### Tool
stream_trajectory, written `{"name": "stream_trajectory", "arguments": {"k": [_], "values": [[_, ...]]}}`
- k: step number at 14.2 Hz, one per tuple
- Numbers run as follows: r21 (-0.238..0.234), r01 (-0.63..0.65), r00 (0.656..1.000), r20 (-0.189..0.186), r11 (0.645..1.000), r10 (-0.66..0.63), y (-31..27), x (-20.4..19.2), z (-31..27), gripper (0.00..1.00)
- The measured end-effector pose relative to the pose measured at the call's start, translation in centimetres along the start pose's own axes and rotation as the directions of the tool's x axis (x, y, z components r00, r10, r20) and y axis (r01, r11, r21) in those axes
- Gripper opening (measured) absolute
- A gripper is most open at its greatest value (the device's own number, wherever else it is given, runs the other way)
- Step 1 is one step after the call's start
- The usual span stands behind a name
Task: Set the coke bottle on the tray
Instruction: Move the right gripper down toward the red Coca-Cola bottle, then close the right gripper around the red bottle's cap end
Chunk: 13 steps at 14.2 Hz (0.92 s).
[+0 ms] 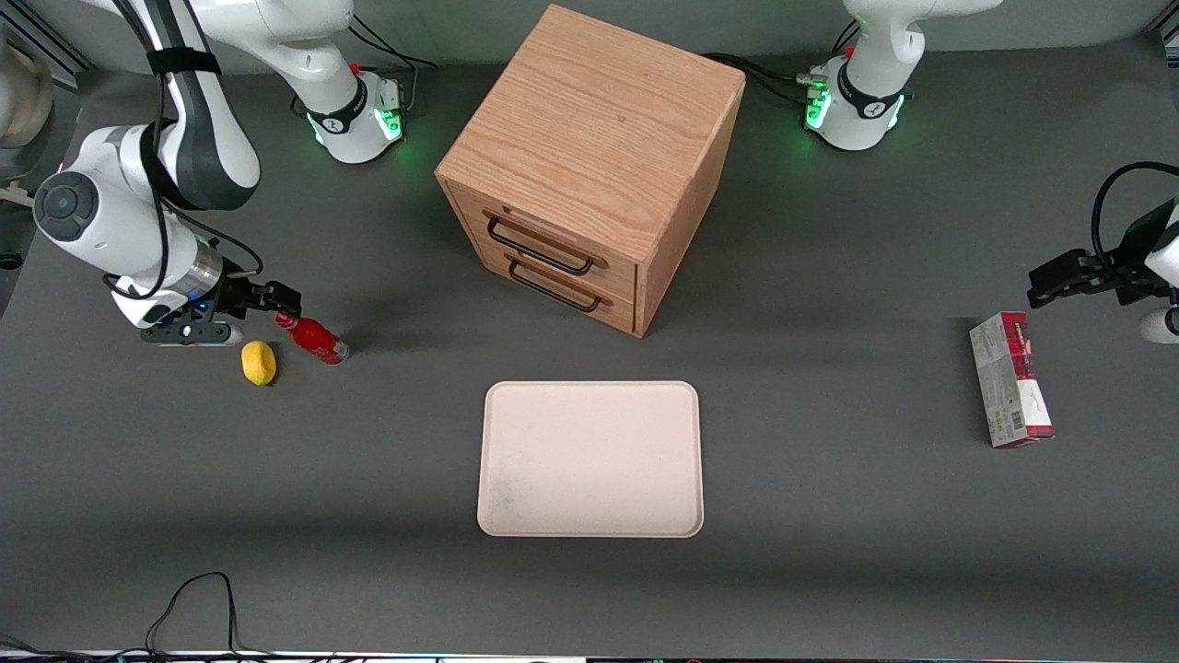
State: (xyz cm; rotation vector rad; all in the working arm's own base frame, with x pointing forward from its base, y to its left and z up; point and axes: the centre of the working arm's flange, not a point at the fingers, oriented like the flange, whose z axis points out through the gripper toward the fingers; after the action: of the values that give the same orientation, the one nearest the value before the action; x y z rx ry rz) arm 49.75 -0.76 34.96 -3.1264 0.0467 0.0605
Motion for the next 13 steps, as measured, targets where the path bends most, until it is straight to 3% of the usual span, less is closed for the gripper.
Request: {"name": "stream_trajectory", "arguments": {"k": [2,6,11,13], "values": [[0.000,0.003,1.000,-0.031,1.000,-0.003,0.4,-0.6,1.5,1.00],[-0.002,0.004,0.998,-0.056,1.000,-0.005,0.3,-0.6,2.5,1.00],[-0.005,0.028,0.999,-0.043,1.000,-0.028,-0.8,-0.5,3.8,0.97],[-0.006,0.037,0.998,-0.042,0.999,-0.037,-1.3,-0.5,3.9,0.76]]}}
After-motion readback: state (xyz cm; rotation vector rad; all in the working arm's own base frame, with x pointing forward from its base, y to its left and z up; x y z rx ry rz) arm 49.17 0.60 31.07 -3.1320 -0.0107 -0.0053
